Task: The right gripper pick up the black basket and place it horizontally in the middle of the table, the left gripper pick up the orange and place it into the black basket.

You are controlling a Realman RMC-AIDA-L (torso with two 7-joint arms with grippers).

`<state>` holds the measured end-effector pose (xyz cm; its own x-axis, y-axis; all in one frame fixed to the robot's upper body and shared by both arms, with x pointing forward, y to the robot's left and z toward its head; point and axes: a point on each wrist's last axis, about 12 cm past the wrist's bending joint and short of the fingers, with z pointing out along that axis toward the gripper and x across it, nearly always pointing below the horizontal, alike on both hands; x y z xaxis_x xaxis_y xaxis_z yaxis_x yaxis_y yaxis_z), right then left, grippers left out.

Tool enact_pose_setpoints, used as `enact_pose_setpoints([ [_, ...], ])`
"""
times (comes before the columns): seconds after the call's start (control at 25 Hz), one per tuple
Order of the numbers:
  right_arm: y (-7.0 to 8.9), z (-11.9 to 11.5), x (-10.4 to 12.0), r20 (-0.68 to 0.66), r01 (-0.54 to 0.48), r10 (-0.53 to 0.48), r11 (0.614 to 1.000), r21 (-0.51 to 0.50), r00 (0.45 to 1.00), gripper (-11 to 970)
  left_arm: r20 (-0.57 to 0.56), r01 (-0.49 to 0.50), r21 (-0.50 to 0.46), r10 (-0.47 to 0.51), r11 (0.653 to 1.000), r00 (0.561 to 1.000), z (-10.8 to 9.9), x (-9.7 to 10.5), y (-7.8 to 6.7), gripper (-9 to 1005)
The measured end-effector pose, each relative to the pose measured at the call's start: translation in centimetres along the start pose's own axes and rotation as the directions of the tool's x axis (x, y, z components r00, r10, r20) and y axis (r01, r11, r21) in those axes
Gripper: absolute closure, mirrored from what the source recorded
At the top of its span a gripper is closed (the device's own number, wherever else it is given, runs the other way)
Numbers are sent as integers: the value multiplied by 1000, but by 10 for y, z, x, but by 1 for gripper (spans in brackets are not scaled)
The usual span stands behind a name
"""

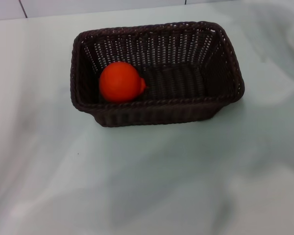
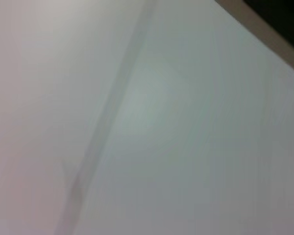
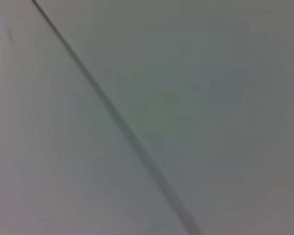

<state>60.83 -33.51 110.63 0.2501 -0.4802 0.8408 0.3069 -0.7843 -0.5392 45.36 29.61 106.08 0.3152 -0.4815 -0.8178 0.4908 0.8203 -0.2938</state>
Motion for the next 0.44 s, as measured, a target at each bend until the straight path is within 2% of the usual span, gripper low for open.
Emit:
enact_pose_setpoints([
  [0.12,5,-1,-3,-125,108,-118,991,-82,985,148,54,-29,-141,37,990,998,-21,-8,9,87],
  [0.24,7,-3,-7,-236,222,-262,958,-183,936,148,94,-80,-269,109,960,990,-40,-13,13,89],
  [0.36,4,-1,-9,-269,358,-427,894,-271,863,148,96,-96,-335,136,937,986,-51,-13,14,89],
  [0.44,-2,1,-12,-275,454,-526,844,-286,805,148,91,-101,-363,144,926,985,-56,-14,16,89],
])
